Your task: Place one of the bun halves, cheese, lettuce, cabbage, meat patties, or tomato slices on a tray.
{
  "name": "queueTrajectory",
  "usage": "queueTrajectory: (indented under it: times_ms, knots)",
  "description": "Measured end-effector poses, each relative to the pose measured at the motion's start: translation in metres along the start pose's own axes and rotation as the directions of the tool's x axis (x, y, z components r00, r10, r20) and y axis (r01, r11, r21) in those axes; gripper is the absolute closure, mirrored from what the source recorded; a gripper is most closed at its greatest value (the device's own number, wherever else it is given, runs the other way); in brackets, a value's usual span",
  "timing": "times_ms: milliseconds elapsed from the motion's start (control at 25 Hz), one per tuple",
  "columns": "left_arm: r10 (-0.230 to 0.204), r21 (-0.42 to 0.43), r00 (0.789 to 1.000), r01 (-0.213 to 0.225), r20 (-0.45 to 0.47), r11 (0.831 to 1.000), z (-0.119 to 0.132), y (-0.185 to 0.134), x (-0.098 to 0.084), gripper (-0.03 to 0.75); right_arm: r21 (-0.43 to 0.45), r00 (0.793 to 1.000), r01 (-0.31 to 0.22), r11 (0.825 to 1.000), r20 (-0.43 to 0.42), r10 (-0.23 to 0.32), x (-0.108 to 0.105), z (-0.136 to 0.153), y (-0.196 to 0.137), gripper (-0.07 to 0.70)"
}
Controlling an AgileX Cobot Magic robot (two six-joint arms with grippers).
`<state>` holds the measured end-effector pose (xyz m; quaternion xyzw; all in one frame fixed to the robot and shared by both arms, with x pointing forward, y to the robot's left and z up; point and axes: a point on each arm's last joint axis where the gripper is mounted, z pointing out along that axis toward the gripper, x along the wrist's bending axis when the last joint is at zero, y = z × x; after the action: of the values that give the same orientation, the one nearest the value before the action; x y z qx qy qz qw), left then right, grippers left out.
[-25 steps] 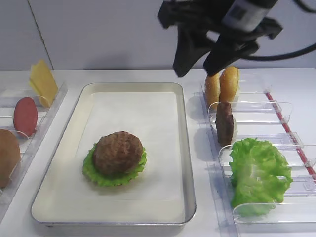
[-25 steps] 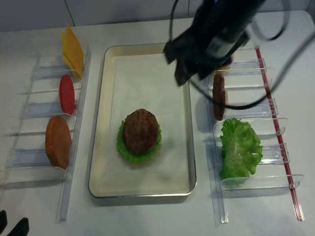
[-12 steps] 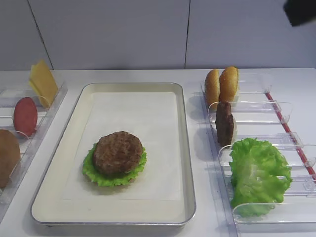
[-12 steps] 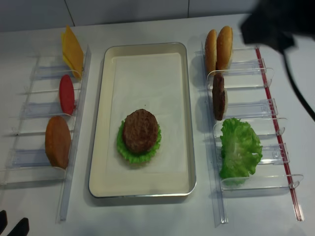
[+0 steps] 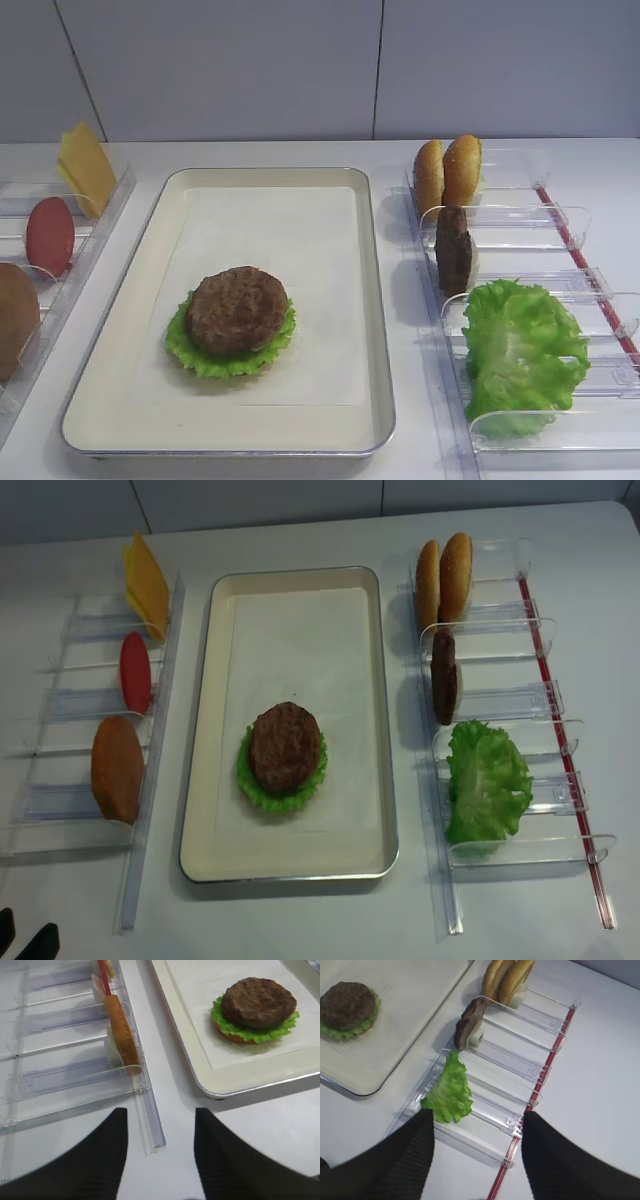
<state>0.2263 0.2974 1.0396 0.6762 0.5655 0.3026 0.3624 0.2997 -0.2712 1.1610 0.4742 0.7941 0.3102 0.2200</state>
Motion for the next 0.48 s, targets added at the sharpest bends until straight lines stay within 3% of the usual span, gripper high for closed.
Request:
queueTrajectory:
  times_ms: [160,320,480]
  knots:
    - [0.0,0.0,1.0,0.0,0.0,1.0,0.0,0.0,0.0,0.422,-0.031,1.0,-0.008,0.999,0.014,0.008,-0.001,-0.004,-0.036,0.215]
    - [0.0,0.0,1.0,0.0,0.0,1.0,0.0,0.0,0.0,0.422,-0.027,0.992,-0.082,0.996,0.09,0.085,-0.002,0.004,-0.068,0.215]
    - [0.0,0.0,1.0,0.0,0.0,1.0,0.0,0.0,0.0,0.422,-0.037,0.972,-0.161,0.986,0.165,0.165,0.0,0.013,-0.098,0.215]
